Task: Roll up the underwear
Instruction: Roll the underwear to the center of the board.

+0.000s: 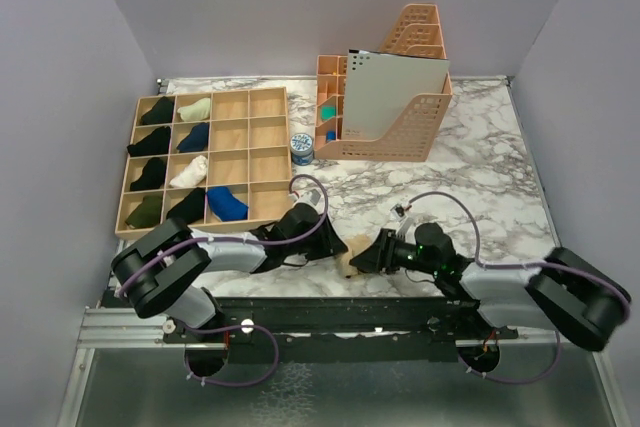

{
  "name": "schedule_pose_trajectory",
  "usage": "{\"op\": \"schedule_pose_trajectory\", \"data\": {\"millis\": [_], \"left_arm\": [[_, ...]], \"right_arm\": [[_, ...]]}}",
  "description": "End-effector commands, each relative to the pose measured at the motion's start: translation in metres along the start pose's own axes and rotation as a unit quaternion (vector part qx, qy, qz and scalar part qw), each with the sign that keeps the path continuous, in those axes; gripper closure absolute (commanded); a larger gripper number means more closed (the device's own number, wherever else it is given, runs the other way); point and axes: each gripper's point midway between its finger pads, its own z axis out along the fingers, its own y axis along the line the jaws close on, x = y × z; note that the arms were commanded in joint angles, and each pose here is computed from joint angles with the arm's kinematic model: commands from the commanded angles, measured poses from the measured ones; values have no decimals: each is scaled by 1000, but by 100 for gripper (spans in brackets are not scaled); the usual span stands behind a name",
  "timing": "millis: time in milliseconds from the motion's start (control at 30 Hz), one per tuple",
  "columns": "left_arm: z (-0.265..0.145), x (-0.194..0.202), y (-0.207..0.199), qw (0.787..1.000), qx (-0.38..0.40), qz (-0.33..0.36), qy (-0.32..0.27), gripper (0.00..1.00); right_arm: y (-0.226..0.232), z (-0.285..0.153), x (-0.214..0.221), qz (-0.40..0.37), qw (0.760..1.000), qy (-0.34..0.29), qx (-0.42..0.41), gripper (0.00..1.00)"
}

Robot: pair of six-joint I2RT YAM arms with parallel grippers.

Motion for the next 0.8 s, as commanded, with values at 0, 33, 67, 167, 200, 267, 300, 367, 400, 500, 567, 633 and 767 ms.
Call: {"op": "schedule_pose_trajectory", "data": {"millis": [0, 33, 67, 167, 200, 267, 300, 367, 400, 500, 567, 633, 767], "left_arm": [[1, 11, 28, 997, -67, 20, 21, 59], [1, 10, 27, 997, -70, 20, 22, 59], [1, 9, 26, 997, -72, 21, 23, 59], [0, 8, 24, 996, -80, 15, 29, 62], [0, 8, 22, 996, -81, 12, 31, 64], [1, 9, 20, 996, -83, 8, 36, 64], [1, 9, 20, 996, -84, 5, 39, 64], [2, 9, 18, 996, -82, 1, 40, 64], [2, 10, 17, 996, -82, 1, 44, 64], [3, 11, 16, 995, -83, -2, 48, 64], [3, 11, 15, 996, -81, -4, 47, 64], [3, 11, 13, 996, -79, -6, 48, 64], [3, 12, 13, 996, -76, -8, 50, 64]], "right_arm": [[-47, -24, 2, -64, 985, 26, 158, 48], [-46, -28, -4, -78, 983, 20, 168, 48], [-45, -33, -8, -87, 980, 17, 178, 48], [-45, -39, -15, -103, 976, 4, 191, 50], [-41, -38, -16, -108, 976, 6, 187, 52], [-35, -36, -22, -120, 975, 12, 187, 54], [-34, -36, -23, -127, 973, 18, 193, 55], [-28, -33, -27, -147, 969, 20, 196, 56], [-25, -32, -29, -157, 967, 21, 199, 56], [-20, -28, -32, -185, 957, 23, 222, 56], [-15, -25, -32, -199, 951, 26, 235, 56], [-8, -19, -31, -208, 949, 29, 234, 57], [2, -7, -28, -222, 944, 28, 243, 57]]}}
